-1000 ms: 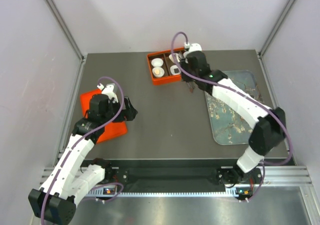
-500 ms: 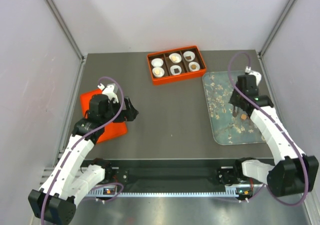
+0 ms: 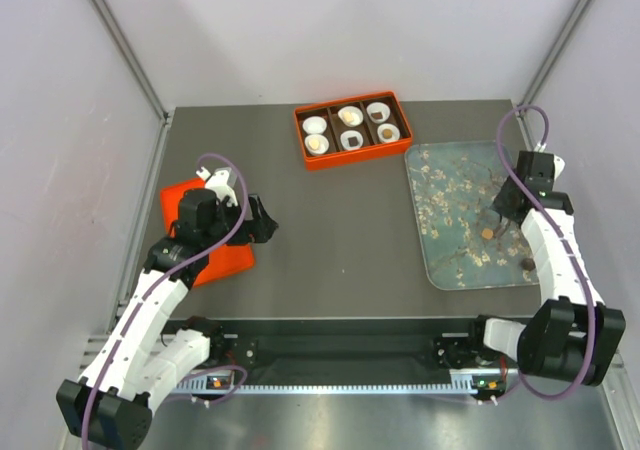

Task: Pack the chocolate

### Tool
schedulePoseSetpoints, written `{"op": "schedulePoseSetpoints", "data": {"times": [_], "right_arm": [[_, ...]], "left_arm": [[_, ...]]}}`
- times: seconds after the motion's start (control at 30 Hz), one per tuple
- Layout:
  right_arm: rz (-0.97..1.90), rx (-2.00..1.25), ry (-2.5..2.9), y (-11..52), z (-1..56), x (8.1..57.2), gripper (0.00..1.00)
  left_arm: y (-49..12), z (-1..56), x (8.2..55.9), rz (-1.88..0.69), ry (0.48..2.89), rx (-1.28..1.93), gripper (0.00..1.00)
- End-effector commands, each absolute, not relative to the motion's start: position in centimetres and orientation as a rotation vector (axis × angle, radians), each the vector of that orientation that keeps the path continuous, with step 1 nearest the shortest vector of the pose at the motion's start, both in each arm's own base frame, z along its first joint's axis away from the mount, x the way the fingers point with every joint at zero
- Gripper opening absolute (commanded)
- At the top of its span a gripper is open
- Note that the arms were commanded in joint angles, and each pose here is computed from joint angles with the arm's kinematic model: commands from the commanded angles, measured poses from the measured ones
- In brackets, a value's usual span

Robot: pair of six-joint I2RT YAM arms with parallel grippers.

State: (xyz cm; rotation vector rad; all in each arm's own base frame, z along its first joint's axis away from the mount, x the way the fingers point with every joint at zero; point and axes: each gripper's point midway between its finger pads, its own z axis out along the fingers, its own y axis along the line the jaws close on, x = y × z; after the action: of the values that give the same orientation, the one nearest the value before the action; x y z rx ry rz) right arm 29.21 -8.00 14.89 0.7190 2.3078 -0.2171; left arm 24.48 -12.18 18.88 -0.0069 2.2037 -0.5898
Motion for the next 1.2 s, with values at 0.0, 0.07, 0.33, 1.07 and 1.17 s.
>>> {"op": "schedulePoseSetpoints", "data": {"times": [0.0,0.07,0.33,1.07,1.17], "right_arm": [[-0.166,0.717,2.259,-8.1,15.7,31.0,0.42],[-0.166,0.709,2.250,-8.3,15.5,31.5,0.43],[-0.102,0.787,2.297,-7.6,13.6,30.0,0.43],[0.001,0.848,2.432,-3.0,12.2,21.5,0.44],[-0.022,0.841,2.438,-2.7,12.2,21.1,0.44]], "left_arm": [[-12.5,19.9,24.9,-0.607,2.151,0.017,0.98],[-12.4,19.9,24.9,-0.604,2.152,0.015,0.98],[-12.5,19.8,25.0,-0.606,2.158,0.016,0.98],[-12.9,20.9,24.5,-0.649,2.116,0.042,0.98],[-13.0,21.0,24.5,-0.649,2.113,0.042,0.98]]}}
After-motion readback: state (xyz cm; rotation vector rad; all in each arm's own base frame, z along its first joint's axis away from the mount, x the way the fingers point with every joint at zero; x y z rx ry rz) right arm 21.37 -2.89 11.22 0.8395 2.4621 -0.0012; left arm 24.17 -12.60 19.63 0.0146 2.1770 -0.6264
